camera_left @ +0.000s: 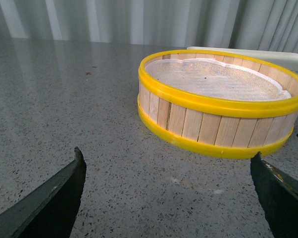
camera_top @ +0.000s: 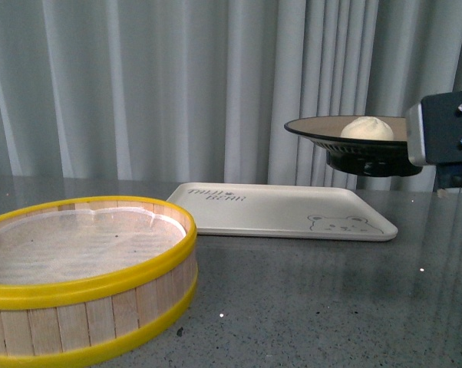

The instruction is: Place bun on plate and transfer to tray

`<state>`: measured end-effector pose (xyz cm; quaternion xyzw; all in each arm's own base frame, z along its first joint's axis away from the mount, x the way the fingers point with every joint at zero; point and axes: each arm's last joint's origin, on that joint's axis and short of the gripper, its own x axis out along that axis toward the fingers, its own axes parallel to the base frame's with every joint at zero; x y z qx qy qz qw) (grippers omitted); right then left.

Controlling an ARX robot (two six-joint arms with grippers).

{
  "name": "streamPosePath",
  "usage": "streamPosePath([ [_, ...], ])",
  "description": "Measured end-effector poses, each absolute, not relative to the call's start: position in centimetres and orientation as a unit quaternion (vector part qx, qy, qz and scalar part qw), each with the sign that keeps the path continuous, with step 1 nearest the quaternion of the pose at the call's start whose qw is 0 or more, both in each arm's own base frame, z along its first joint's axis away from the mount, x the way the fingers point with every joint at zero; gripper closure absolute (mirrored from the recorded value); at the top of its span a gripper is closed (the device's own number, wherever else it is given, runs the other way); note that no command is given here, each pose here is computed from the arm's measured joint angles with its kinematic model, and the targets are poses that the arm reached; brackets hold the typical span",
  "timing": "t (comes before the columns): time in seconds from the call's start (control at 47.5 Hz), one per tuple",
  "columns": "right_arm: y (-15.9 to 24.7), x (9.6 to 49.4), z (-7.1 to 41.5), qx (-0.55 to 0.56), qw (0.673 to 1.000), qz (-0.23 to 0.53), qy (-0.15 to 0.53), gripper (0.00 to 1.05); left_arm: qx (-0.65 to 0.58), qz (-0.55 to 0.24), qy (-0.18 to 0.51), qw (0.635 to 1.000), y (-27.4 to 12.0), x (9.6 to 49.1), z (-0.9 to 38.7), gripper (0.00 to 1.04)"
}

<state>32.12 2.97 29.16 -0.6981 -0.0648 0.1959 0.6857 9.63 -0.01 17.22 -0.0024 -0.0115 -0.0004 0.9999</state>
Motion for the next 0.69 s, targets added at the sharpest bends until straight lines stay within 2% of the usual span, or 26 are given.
streamPosePath([
  [0.252,3.1,36.6,29.2,-0.688,0.694,0.197,-0.073,1.02,-0.002,0.0,-0.012,1.0,0.0,9.6,17.2,0.07],
  [0.484,3.9,42.8,28.2,-0.682,0.693,0.225,-0.064,1.02,-0.002,0.0,-0.012,1.0,0.0,9.6,17.2,0.07],
  [0.694,4.6,45.5,27.3,-0.682,0.688,0.24,-0.057,1.02,-0.002,0.0,-0.012,1.0,0.0,9.6,17.2,0.07],
])
